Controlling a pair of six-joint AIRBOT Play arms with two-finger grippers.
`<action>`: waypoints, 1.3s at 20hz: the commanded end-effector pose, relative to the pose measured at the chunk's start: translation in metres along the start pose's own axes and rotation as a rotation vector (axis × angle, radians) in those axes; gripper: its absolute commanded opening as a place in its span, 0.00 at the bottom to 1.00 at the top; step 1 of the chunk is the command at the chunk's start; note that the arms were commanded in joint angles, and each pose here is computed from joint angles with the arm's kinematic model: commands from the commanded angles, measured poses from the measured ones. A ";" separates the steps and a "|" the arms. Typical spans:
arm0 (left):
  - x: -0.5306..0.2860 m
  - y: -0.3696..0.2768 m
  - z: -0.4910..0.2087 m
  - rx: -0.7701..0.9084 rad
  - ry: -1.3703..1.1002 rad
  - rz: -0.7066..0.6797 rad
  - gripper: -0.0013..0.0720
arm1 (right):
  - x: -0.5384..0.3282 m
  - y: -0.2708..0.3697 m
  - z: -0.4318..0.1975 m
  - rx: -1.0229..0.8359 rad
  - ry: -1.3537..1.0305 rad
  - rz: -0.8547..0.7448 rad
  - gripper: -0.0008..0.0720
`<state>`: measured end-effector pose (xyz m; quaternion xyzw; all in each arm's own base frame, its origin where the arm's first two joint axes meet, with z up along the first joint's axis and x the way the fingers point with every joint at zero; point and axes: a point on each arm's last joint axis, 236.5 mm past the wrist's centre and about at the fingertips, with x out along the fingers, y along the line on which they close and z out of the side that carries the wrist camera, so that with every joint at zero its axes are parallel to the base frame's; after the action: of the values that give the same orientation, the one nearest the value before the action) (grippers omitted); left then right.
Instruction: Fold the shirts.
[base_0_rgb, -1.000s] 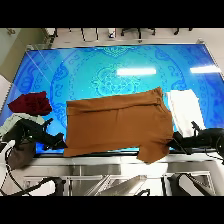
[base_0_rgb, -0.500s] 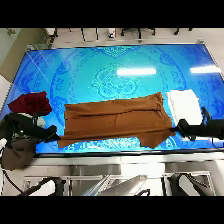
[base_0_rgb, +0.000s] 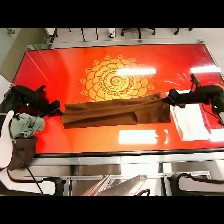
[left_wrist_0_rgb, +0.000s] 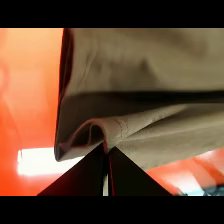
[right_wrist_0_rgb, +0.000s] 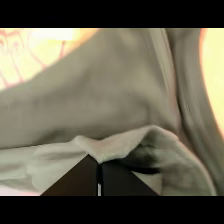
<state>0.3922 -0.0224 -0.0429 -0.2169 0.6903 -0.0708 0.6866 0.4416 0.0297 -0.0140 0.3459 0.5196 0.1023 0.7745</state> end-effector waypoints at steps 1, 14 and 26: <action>0.017 -0.013 0.042 0.014 -0.018 -0.001 0.04 | 0.042 0.000 0.029 -0.022 0.006 -0.001 0.04; -0.003 -0.024 0.062 0.064 0.065 0.081 0.97 | 0.013 -0.045 0.008 -0.148 0.255 -0.087 0.97; -0.079 -0.068 0.056 0.145 -0.051 0.075 0.97 | 0.055 -0.078 -0.013 -0.136 0.356 -0.058 0.97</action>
<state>0.4576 -0.0334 0.0335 -0.1501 0.6913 -0.0818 0.7021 0.4373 -0.0015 -0.0953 0.2388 0.6507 0.1606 0.7027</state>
